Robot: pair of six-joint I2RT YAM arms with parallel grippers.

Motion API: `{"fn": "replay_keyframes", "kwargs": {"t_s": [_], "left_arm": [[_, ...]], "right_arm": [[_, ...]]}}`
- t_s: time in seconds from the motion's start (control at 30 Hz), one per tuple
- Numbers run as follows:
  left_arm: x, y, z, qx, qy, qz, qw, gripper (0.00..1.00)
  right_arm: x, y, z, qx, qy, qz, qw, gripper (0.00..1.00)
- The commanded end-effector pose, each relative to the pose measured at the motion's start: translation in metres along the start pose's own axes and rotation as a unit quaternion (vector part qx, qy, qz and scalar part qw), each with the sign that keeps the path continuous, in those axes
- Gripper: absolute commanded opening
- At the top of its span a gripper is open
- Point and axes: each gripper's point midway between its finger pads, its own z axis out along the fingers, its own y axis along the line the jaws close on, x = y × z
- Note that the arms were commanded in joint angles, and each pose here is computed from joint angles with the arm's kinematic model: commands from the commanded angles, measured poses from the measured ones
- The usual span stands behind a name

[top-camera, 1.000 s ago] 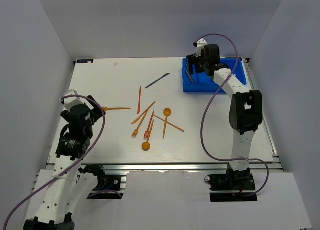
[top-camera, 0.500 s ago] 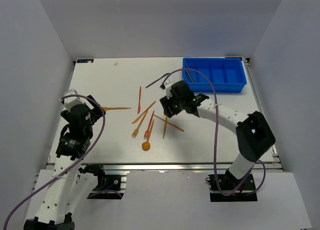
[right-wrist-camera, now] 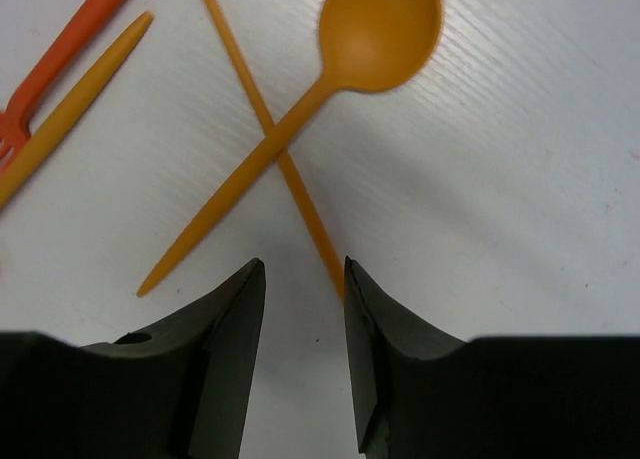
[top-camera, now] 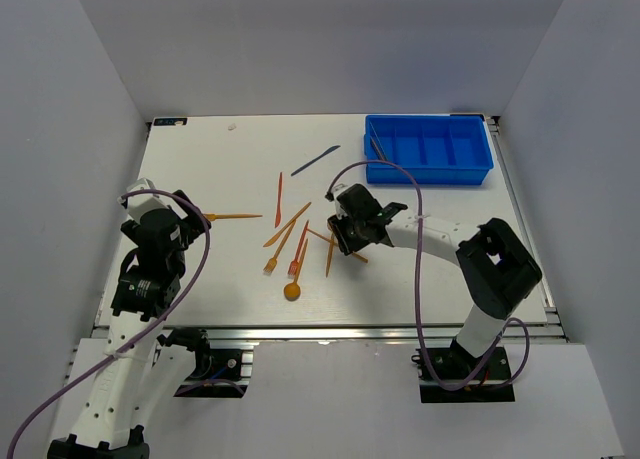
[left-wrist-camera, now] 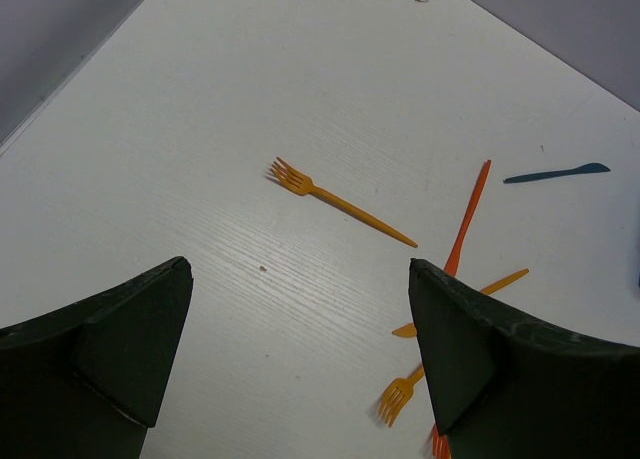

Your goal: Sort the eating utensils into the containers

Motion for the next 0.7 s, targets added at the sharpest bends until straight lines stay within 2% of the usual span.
{"fn": "replay_keyframes", "kwargs": {"t_s": [0.0, 0.1, 0.2, 0.43, 0.67], "left_arm": [[-0.002, -0.002, 0.000, 0.004, -0.005, 0.000, 1.000, 0.98], [-0.001, -0.002, 0.001, 0.003, -0.003, 0.001, 1.000, 0.98], [-0.001, -0.001, 0.000, 0.002, -0.002, 0.001, 1.000, 0.98], [-0.001, -0.002, 0.000, 0.005, -0.002, 0.002, 1.000, 0.98], [-0.002, -0.003, -0.001, 0.009, -0.005, 0.000, 1.000, 0.98]], "right_arm": [[-0.020, -0.003, -0.002, 0.051, -0.035, 0.129, 0.990, 0.43], [-0.019, -0.005, 0.010, 0.091, -0.023, 0.183, 0.979, 0.45], [-0.024, 0.008, 0.013, 0.105, -0.042, 0.221, 0.969, 0.43], [-0.027, 0.030, 0.024, 0.132, -0.051, 0.229, 0.963, 0.35], [-0.013, 0.024, 0.034, 0.174, -0.037, 0.231, 0.957, 0.35]]}}
